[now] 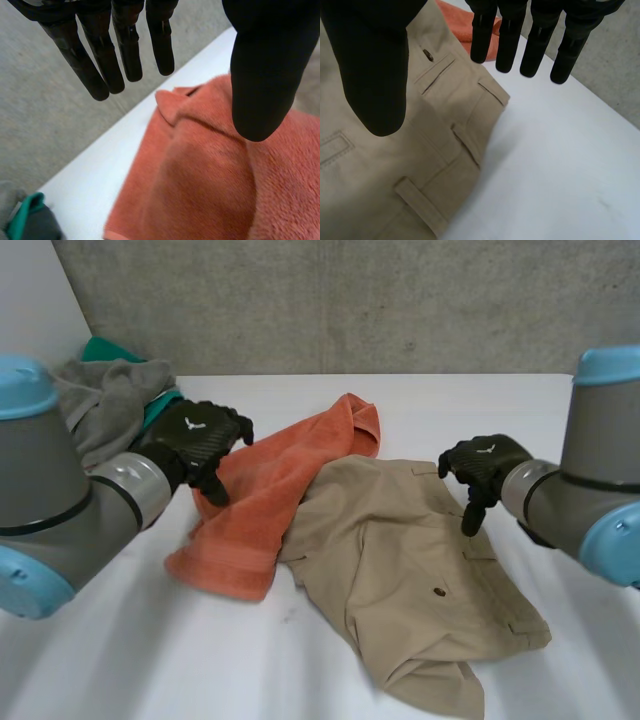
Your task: Fold the laundry.
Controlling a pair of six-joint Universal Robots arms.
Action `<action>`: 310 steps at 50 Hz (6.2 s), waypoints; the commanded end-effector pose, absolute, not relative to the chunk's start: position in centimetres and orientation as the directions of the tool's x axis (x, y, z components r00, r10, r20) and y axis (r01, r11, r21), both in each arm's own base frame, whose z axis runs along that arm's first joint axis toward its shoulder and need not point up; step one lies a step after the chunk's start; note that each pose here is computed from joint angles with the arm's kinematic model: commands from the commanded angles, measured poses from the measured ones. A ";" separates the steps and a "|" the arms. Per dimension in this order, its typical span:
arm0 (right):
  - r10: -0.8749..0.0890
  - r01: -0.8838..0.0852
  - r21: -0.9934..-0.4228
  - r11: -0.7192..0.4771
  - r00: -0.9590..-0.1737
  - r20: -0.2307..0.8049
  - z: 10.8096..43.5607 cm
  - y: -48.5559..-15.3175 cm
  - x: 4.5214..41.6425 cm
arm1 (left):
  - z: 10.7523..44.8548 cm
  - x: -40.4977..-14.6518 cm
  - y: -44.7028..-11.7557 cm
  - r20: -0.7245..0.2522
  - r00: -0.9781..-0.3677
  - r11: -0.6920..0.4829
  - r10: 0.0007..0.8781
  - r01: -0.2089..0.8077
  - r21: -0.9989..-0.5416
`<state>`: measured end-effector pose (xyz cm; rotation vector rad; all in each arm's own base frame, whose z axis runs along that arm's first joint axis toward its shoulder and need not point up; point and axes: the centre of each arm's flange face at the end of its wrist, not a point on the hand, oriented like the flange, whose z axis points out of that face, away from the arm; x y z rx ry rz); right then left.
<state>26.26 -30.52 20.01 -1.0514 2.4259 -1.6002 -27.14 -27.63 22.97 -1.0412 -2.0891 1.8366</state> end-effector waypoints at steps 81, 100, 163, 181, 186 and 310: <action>-0.620 -0.631 -0.775 0.039 -0.623 0.476 14.5 -28.2 29.1 | 17.7 -27.7 -38.3 -0.343 -0.770 0.135 0.538 0.480 -0.867; -0.622 -0.631 -0.775 0.026 -0.617 0.482 14.7 -28.0 29.4 | 38.1 -11.1 -45.9 -0.140 -0.962 -0.310 -0.234 0.211 -0.927; -0.626 -0.563 -0.816 0.129 -0.685 0.373 14.8 -31.2 27.9 | 15.2 -37.9 -24.7 -0.297 -0.618 0.070 0.728 0.498 -0.865; -0.650 -0.387 -0.921 0.045 -0.711 0.268 30.6 -24.6 26.3 | 32.5 -31.8 -27.4 -0.313 -0.807 -0.198 0.501 0.246 -0.949; -0.666 -0.375 -0.924 0.077 -0.708 0.233 31.5 -23.9 26.6 | 32.7 -31.8 -28.7 -0.313 -0.798 -0.216 0.515 0.233 -0.948; -0.367 -0.117 -0.987 -0.112 -0.918 0.151 33.1 -32.4 30.2 | 36.1 -28.6 -34.7 -0.099 -0.909 -0.188 0.406 0.023 -0.982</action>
